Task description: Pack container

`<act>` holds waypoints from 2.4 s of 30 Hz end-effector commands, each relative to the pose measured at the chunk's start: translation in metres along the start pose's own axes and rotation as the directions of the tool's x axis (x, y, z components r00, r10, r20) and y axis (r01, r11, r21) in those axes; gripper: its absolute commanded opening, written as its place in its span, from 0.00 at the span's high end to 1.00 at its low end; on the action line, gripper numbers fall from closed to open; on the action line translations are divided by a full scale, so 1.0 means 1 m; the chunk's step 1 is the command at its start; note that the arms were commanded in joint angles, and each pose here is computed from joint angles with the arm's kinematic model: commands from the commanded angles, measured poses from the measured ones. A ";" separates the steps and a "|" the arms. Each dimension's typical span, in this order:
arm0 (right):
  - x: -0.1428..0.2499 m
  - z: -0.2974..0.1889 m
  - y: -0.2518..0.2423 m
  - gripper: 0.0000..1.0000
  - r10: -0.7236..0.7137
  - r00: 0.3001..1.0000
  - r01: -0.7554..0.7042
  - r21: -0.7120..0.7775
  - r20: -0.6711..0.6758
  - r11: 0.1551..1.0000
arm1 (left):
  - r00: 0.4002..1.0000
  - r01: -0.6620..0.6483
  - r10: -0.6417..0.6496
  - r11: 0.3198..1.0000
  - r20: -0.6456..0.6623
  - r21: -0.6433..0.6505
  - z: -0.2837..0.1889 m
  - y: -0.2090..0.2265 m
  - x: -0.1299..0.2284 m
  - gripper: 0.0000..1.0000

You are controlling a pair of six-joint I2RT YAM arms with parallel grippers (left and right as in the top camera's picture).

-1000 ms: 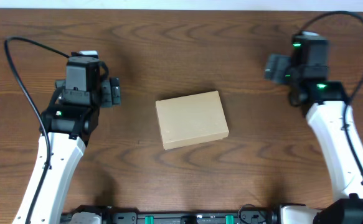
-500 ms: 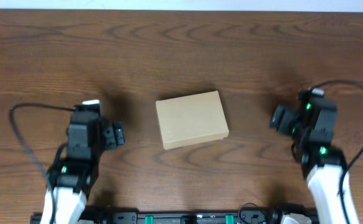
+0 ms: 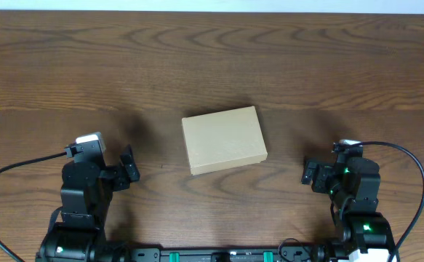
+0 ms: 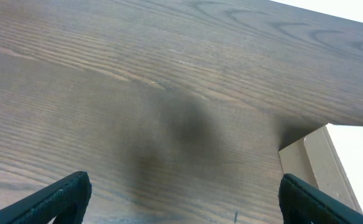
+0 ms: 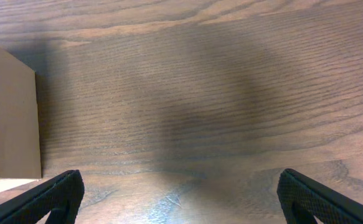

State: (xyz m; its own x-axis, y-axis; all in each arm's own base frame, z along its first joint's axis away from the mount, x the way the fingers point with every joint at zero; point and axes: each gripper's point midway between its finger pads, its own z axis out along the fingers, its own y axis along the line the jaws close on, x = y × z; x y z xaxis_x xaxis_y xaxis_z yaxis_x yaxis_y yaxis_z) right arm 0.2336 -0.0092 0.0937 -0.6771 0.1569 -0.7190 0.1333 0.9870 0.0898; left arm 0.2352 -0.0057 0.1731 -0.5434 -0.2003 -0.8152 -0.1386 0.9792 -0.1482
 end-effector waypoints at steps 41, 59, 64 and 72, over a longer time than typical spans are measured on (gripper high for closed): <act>-0.043 -0.030 0.016 0.01 -0.060 0.950 0.077 -0.045 0.308 0.996 | 0.967 -0.025 0.003 0.996 -0.256 -0.082 -0.007 0.021 0.064 0.05; -0.037 -0.018 0.040 0.01 -0.105 0.822 0.205 -0.118 0.559 0.972 | 0.967 -0.025 0.003 0.996 -0.256 -0.082 -0.007 0.021 0.064 0.05; -0.035 -0.023 0.044 0.01 -0.134 0.809 0.245 -0.121 0.573 0.962 | 0.967 -0.025 0.003 0.996 -0.256 -0.082 -0.007 0.021 0.064 0.05; -0.043 -0.031 0.042 0.01 -0.122 0.780 0.237 -0.109 0.613 0.965 | 0.967 -0.025 0.003 0.996 -0.256 -0.082 -0.007 0.021 0.064 0.05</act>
State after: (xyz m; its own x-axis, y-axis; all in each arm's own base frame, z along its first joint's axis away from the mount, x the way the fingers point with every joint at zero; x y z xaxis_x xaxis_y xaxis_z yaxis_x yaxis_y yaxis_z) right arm 0.2466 0.0235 0.1500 -0.1078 0.0013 -0.9942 -0.0948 0.9954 0.0115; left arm 0.1934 -0.0006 0.1251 -0.7345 -0.1870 -0.6524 -0.1760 0.9809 -0.0830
